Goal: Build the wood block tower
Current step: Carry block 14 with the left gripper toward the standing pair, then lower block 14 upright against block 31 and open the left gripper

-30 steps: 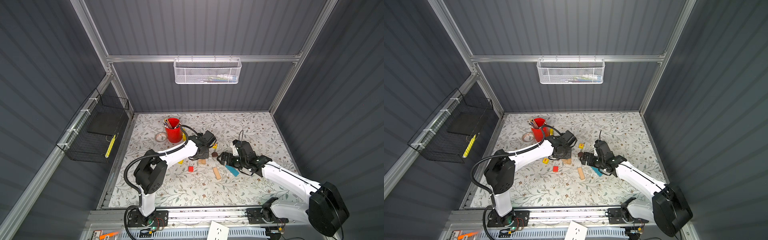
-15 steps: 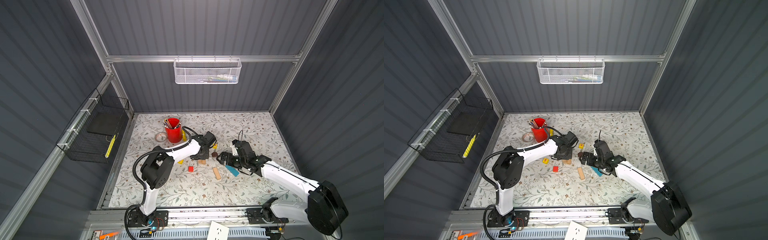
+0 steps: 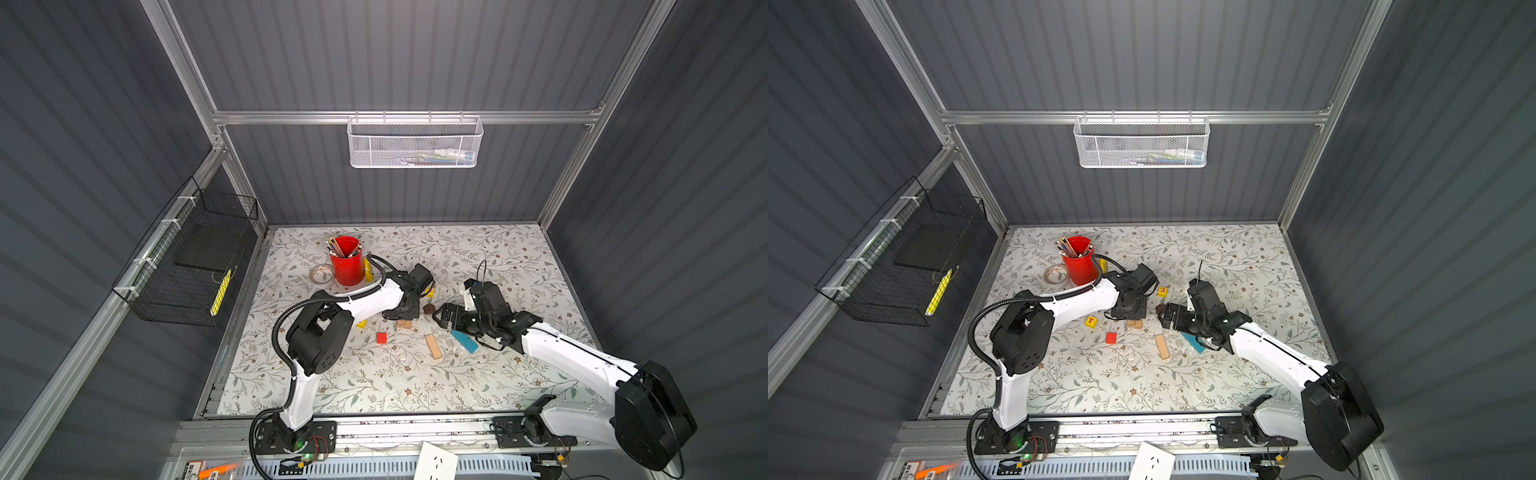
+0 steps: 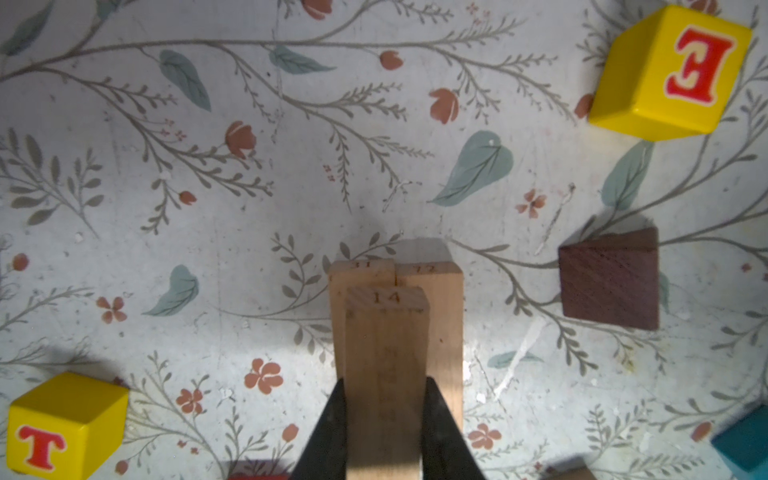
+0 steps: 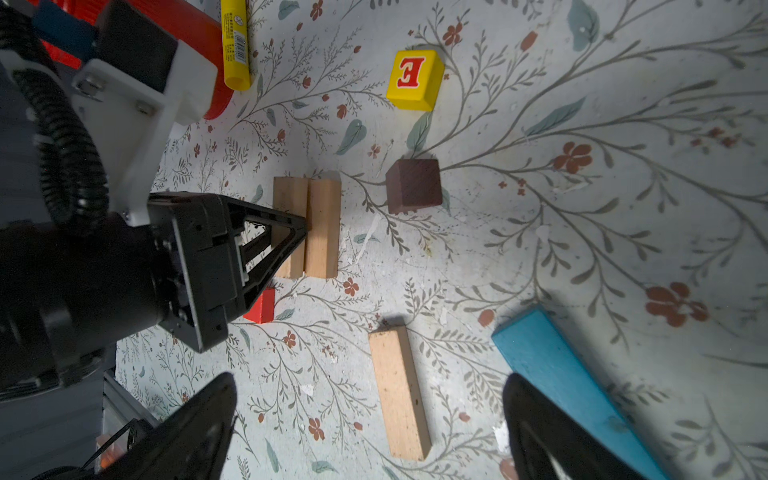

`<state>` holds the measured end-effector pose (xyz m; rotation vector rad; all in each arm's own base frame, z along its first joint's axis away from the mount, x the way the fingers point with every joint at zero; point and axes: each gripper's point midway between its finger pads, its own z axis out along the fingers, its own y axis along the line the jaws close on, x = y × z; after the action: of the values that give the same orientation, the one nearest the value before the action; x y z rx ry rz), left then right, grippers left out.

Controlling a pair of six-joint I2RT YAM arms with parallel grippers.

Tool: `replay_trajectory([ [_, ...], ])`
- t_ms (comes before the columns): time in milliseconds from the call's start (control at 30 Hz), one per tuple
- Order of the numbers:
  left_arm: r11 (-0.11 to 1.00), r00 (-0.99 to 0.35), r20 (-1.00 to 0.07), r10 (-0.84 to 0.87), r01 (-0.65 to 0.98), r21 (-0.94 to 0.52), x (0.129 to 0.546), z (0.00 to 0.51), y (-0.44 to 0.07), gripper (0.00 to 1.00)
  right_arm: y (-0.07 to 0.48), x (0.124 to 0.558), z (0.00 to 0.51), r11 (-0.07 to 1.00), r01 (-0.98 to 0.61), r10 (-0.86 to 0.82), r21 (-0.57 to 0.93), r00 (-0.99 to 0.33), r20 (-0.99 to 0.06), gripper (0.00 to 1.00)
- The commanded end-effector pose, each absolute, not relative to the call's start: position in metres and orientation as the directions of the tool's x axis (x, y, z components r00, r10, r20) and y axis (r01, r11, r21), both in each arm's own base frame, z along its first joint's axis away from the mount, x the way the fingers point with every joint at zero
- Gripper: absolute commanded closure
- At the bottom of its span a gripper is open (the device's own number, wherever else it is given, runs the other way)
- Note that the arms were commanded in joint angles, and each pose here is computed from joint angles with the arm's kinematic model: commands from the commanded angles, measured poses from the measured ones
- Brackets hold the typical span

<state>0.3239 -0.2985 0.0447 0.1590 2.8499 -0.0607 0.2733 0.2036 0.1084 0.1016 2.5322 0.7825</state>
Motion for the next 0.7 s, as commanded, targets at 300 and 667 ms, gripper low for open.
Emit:
replay_trajectory([
  [300,0.996,-0.957,-0.282,0.072,0.085,-0.035,0.332,0.045,-0.297,0.8,0.201,0.272,0.098,0.841,-0.061,0.203,0.538,-0.886,-0.418,0.01],
  [667,0.995,-0.961,-0.27,0.065,0.083,-0.053,0.331,0.039,-0.298,0.74,0.199,0.27,0.098,0.842,-0.056,0.207,0.537,-0.885,-0.417,0.01],
])
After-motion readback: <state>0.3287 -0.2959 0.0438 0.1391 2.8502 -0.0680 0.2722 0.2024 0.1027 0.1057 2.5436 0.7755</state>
